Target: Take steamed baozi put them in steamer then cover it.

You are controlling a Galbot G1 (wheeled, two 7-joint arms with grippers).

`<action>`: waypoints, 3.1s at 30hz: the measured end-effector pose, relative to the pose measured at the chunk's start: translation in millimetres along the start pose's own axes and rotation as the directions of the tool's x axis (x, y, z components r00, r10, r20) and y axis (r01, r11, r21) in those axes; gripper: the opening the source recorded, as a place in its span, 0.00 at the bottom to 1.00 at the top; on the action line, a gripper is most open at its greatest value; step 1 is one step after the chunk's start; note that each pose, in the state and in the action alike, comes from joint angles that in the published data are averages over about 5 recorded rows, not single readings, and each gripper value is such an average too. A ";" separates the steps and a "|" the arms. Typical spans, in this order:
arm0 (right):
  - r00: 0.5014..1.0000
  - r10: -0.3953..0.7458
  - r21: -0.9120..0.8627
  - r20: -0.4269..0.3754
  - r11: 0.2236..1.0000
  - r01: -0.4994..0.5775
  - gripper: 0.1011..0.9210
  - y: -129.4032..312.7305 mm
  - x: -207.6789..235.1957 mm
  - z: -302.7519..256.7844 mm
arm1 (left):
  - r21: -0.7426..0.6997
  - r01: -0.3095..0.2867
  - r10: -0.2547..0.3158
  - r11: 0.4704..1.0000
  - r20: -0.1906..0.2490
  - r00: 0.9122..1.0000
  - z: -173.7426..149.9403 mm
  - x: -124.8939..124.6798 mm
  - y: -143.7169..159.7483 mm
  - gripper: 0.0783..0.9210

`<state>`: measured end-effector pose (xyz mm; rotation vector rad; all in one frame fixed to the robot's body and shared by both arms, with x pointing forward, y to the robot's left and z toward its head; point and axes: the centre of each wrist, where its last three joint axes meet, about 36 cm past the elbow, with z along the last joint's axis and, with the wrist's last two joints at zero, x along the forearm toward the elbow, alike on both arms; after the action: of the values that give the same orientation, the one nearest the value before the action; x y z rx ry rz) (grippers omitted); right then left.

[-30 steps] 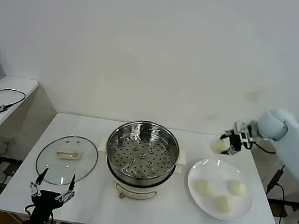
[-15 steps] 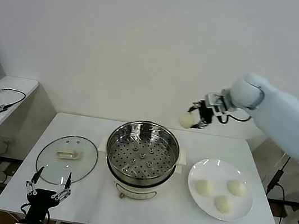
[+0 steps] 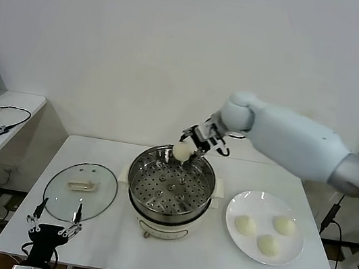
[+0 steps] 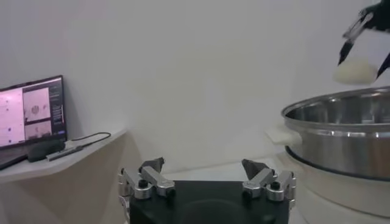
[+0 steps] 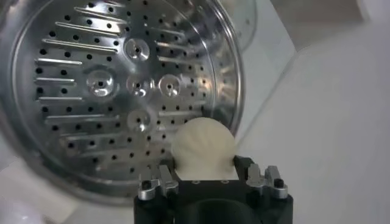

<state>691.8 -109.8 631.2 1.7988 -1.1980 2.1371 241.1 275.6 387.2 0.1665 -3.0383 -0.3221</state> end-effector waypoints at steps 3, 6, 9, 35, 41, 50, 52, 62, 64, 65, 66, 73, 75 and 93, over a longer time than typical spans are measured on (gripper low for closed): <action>1.000 -0.026 0.076 0.003 0.997 0.026 0.62 -5.1 -16.5 -6.9 | 0.005 0.003 -0.003 1.000 0.001 1.000 -0.9 -1.4 0.0 0.88; 0.999 -0.050 0.144 0.003 0.988 0.049 0.62 -8.8 -30.7 -12.7 | 0.007 0.004 -0.004 1.000 0.001 1.000 -1.4 -3.0 0.6 0.88; 0.998 -0.066 0.203 0.001 0.977 0.064 0.62 -11.6 -42.1 -16.5 | 0.008 0.005 -0.005 1.000 0.000 1.000 -1.0 -4.9 1.7 0.88; 0.994 -0.107 0.358 -0.028 0.927 0.110 0.88 -19.8 -58.6 -11.4 | 0.017 -0.009 0.009 1.000 -0.001 1.000 -6.3 -1.1 -6.3 0.88; 0.995 -0.086 0.288 -0.042 0.953 0.094 0.88 -26.0 -16.6 -11.9 | 0.018 -0.017 0.017 1.000 0.001 1.000 -12.8 0.2 -7.5 0.88; 0.995 -0.050 0.019 -0.084 0.998 0.052 0.88 8.9 65.1 -1.6 | 0.015 -0.011 0.011 1.000 0.003 1.000 -29.3 -3.6 -6.2 0.88; 0.994 -0.053 -0.057 -0.099 0.997 0.047 0.88 27.0 80.1 3.3 | 0.009 -0.013 0.013 1.000 -0.001 1.000 -31.0 -4.3 -5.4 0.88; 0.982 -0.101 -0.381 -0.162 0.924 0.032 0.88 143.4 120.0 31.8 | -0.016 -0.039 0.039 0.999 -0.012 0.999 -31.5 -6.0 -7.7 0.88; 0.979 -0.117 -0.425 -0.165 0.905 0.036 0.88 165.1 118.7 34.5 | -0.020 -0.043 0.042 0.999 -0.016 0.999 -30.2 -5.5 -8.5 0.88; 0.978 -0.124 -0.445 -0.166 0.895 0.038 0.88 175.2 117.0 35.6 | -0.022 -0.044 0.044 0.999 -0.018 0.999 -29.6 -5.3 -8.7 0.88; 0.977 -0.132 -0.463 -0.166 0.886 0.041 0.88 184.6 114.7 36.4 | -0.024 -0.045 0.044 0.999 -0.020 0.999 -29.0 -5.1 -8.7 0.88; 0.970 -0.184 -0.554 -0.161 0.830 0.065 0.88 234.8 88.0 39.4 | -0.039 -0.040 0.039 0.998 -0.037 0.999 -26.1 -2.2 -6.8 0.88; 0.967 -0.198 -0.572 -0.158 0.817 0.074 0.88 245.3 79.2 40.4 | -0.043 -0.039 0.037 0.998 -0.041 0.998 -25.6 -1.4 -6.0 0.88; 0.951 -0.287 -0.669 -0.117 0.730 0.138 0.88 292.7 0.8 50.5 | -0.063 -0.030 0.026 0.998 -0.061 0.998 -19.0 -3.6 0.6 0.88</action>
<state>574.2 -341.5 487.3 1.2753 -1.3696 1.4553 246.4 272.7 405.6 0.1269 -2.9636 -0.4044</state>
